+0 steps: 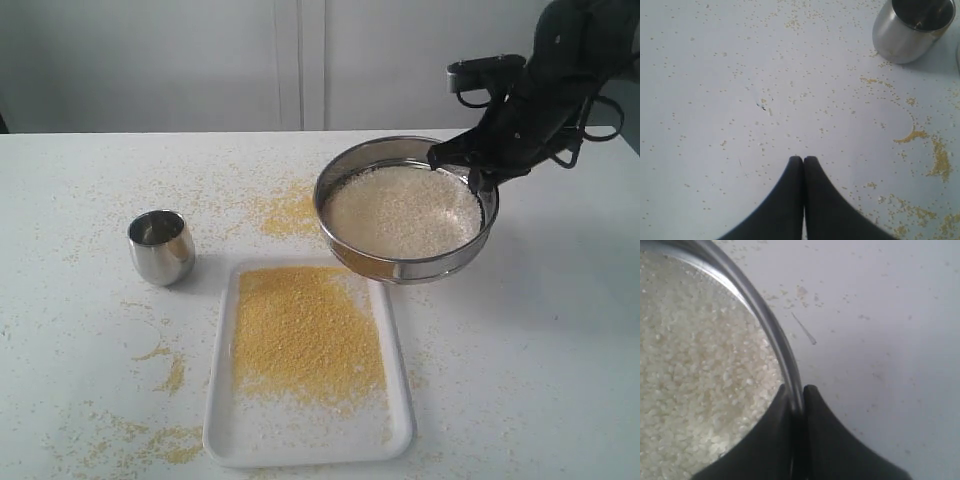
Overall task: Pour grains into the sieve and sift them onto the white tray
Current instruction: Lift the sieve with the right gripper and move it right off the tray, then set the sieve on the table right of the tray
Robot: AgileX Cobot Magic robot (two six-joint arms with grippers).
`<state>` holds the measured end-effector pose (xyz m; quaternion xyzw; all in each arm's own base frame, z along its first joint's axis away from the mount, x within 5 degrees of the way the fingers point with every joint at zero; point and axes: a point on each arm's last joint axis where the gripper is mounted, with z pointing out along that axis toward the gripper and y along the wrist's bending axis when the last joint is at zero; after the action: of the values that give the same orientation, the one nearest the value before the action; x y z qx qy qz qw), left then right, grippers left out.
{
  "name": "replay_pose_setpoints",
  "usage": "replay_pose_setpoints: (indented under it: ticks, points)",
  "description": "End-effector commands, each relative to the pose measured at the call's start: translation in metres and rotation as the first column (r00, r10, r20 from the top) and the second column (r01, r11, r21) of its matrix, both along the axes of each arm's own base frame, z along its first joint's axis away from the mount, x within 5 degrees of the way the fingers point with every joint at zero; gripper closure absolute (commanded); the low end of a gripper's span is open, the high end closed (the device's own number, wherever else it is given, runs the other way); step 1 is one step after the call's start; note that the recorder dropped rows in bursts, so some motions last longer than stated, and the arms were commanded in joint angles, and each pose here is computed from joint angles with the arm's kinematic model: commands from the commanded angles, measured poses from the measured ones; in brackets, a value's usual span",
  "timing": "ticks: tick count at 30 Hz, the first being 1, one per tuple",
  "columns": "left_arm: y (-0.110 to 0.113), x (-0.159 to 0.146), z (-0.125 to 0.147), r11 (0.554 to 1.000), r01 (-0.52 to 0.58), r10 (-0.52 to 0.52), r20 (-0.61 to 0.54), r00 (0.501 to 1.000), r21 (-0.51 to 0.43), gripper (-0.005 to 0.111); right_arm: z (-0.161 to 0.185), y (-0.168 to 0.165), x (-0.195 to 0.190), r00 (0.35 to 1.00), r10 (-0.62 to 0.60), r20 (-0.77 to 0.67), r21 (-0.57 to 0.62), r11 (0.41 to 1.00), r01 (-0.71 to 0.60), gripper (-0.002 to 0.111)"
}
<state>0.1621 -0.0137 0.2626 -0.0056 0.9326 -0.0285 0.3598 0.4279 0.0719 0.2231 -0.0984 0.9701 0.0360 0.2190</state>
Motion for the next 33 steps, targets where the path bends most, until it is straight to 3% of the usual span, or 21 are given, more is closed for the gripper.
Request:
replay_pose_setpoints:
  ticks: [1, 10, 19, 25, 27, 33]
  points:
    - [0.000, -0.002, -0.001, 1.000, -0.006, 0.006, -0.006, 1.000, -0.008, 0.106, -0.001, -0.012, 0.019, 0.985, -0.113, 0.129, 0.080, 0.991, 0.103, 0.108]
    - [0.000, -0.002, -0.001, 1.000, -0.006, 0.006, -0.006, 1.000, -0.008, 0.106, -0.044, -0.043, 0.052, 0.974, -0.205, 0.094, 0.085, 0.977, 0.197, 0.108]
    - [0.000, -0.002, -0.001, 1.000, -0.006, 0.006, -0.006, 1.000, -0.008, 0.106, -0.057, -0.045, 0.064, 0.972, -0.211, 0.107, 0.087, 0.975, 0.202, 0.108]
    - [0.000, -0.002, -0.001, 1.000, -0.006, 0.006, -0.006, 1.000, -0.008, 0.106, -0.079, -0.044, 0.064, 0.977, -0.208, 0.038, 0.071, 0.976, 0.205, 0.108]
    - [0.000, -0.002, -0.001, 1.000, -0.006, 0.006, -0.006, 1.000, -0.008, 0.106, -0.081, -0.044, 0.063, 0.978, -0.207, 0.024, 0.067, 0.976, 0.205, 0.104]
    - [0.000, -0.002, -0.001, 1.000, -0.006, 0.006, -0.006, 1.000, -0.008, 0.106, -0.082, -0.044, 0.062, 0.983, -0.183, 0.015, 0.053, 0.982, 0.182, 0.074]
